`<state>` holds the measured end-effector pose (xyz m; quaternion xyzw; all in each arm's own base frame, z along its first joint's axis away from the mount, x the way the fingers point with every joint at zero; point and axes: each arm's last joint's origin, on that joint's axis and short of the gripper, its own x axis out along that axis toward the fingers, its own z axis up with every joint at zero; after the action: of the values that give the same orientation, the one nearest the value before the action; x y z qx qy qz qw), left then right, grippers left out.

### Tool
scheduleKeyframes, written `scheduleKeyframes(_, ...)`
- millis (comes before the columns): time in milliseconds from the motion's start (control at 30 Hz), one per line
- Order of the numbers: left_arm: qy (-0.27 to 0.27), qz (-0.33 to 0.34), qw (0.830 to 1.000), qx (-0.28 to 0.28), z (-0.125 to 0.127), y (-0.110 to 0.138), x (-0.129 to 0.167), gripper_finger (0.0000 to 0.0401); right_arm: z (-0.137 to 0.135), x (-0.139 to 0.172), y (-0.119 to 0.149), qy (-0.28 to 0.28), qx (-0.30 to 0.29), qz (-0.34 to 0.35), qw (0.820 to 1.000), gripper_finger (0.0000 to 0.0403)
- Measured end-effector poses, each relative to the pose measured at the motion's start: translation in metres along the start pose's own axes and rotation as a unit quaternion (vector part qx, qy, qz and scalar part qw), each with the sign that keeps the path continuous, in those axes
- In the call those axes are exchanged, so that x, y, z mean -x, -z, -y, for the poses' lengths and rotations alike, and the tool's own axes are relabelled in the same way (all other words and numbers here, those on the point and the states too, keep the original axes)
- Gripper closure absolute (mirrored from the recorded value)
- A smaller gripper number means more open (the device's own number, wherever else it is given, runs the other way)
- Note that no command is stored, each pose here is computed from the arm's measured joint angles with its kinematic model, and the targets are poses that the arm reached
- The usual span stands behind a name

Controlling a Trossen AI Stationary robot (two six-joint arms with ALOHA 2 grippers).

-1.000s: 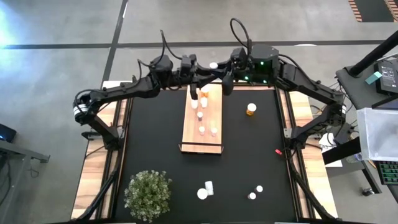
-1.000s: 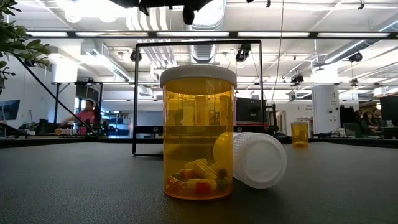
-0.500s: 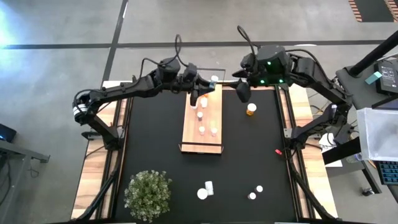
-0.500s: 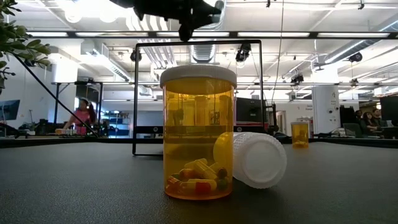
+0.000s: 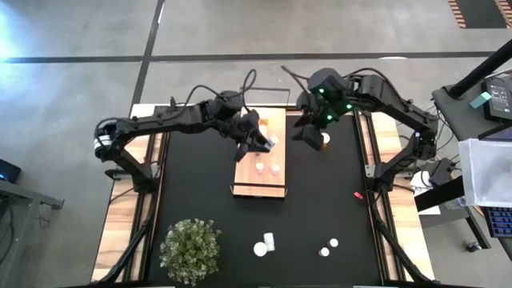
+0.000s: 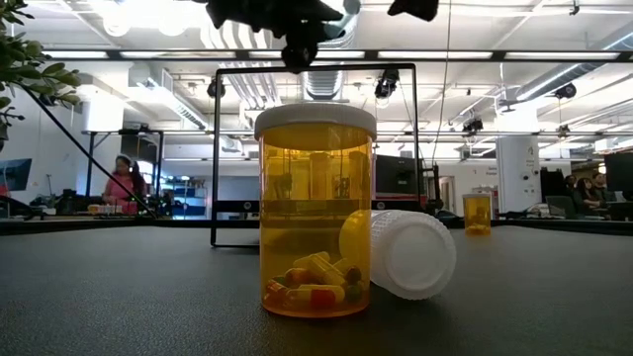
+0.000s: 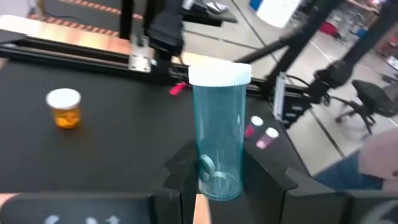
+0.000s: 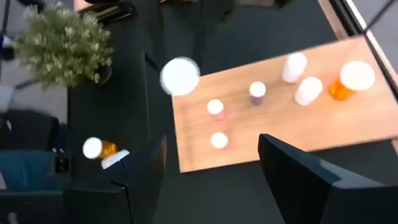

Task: Pick and place medicine bottles onto shelf by color
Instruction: Put the top blue pill bottle on the shelf aligned with the other blue pill bottle

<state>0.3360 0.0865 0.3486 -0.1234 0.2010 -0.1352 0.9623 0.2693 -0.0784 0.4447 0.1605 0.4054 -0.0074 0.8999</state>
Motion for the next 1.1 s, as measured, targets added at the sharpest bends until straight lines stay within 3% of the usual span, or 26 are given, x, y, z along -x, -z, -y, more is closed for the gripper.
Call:
scheduleKeyframes(167, -0.011, 0.003, 1.000, -0.012, 0.010, -0.001, -0.007, 0.0312, 0.002, -0.017, -0.004, -0.005, 0.038, -0.017, 0.999, 0.0156)
scheduleKeyframes(467, -0.037, 0.018, 0.999, -0.014, 0.009, -0.003, -0.007, 0.0312, 0.002, -0.050, -0.012, -0.063, 0.071, -0.039, 0.995, 0.0156)
scheduleKeyframes(833, -0.039, 0.018, 0.999, -0.014, 0.009, -0.003, -0.007, 0.0312, 0.003, -0.057, -0.020, -0.062, 0.082, -0.009, 0.995, 0.0158)
scheduleKeyframes(1100, -0.039, 0.019, 0.999, -0.014, 0.009, -0.003, -0.007, 0.0312, 0.002, -0.054, -0.022, -0.062, 0.078, 0.005, 0.995, 0.0198)
